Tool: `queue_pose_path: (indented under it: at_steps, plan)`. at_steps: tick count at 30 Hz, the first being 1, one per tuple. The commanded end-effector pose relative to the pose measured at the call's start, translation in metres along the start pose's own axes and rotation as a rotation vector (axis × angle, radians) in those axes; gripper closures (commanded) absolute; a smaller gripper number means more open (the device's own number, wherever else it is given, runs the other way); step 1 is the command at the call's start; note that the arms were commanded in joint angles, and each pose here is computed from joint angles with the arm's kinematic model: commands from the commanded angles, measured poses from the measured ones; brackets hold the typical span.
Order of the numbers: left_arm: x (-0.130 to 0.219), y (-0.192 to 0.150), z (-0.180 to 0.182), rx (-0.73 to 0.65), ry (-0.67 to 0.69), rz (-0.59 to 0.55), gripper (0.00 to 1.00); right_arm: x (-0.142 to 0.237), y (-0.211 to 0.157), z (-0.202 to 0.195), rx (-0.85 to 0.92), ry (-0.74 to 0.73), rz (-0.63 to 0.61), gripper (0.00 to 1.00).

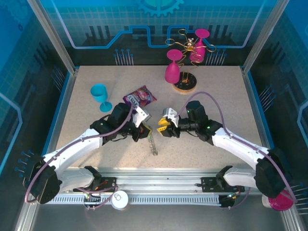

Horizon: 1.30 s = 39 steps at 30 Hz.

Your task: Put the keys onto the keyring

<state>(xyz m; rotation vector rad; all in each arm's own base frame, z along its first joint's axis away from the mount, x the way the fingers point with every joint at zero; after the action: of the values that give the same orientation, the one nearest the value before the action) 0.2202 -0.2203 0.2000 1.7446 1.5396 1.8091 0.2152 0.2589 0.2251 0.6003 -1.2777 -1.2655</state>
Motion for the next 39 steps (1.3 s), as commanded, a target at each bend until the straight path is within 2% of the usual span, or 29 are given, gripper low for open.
queue_pose_path:
  at_steps: [1,5,10,14,20,27,30,32,37,39]
  plan:
    - [0.012,0.012,0.014,0.428,0.160,0.003,1.00,0.003,0.002,0.014,-0.027,-0.013,0.004,0.68]
    - [0.015,0.011,0.017,0.760,0.207,0.021,1.00,-0.010,-0.006,0.040,0.014,0.010,-0.017,0.69]
    - [0.018,0.014,0.016,0.989,0.208,-0.014,1.00,-0.034,-0.018,0.042,-0.008,-0.055,-0.069,0.70]
    - [0.022,0.014,0.015,1.088,0.223,-0.024,1.00,-0.050,-0.031,0.027,-0.072,-0.108,-0.067,0.64]
    - [0.020,0.009,0.011,1.200,0.194,0.001,1.00,-0.068,-0.032,0.014,-0.107,-0.137,-0.096,0.52]
    - [0.022,0.006,0.004,1.241,0.168,0.020,1.00,-0.081,-0.032,0.007,-0.101,-0.146,-0.110,0.50]
    - [0.024,0.005,0.003,1.247,0.164,0.021,1.00,-0.083,-0.030,0.008,-0.089,-0.133,-0.113,0.55]
    - [0.025,0.005,0.002,1.247,0.163,0.025,1.00,-0.084,-0.029,0.009,-0.084,-0.118,-0.121,0.62]
    - [0.027,0.007,0.002,1.237,0.162,0.019,1.00,-0.081,-0.030,0.008,-0.093,-0.105,-0.120,0.96]
    - [0.029,0.007,0.002,1.228,0.172,0.018,1.00,-0.077,-0.035,0.006,-0.099,-0.110,-0.106,1.00]
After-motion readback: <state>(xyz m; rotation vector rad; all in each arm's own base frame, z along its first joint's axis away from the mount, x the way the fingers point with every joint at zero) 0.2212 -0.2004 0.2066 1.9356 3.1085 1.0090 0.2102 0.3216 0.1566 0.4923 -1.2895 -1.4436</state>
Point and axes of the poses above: each hand's point on the last joint's axis, 136 mm out from that joint toward the fingers, its own x axis back along the fingers, its own z axis along the line the jaws close on, y = z × x, the point moved 4 cm from there along x, back along the fingers, and after that the axes turned 14 degrees about -x, right-handed, at the moved point
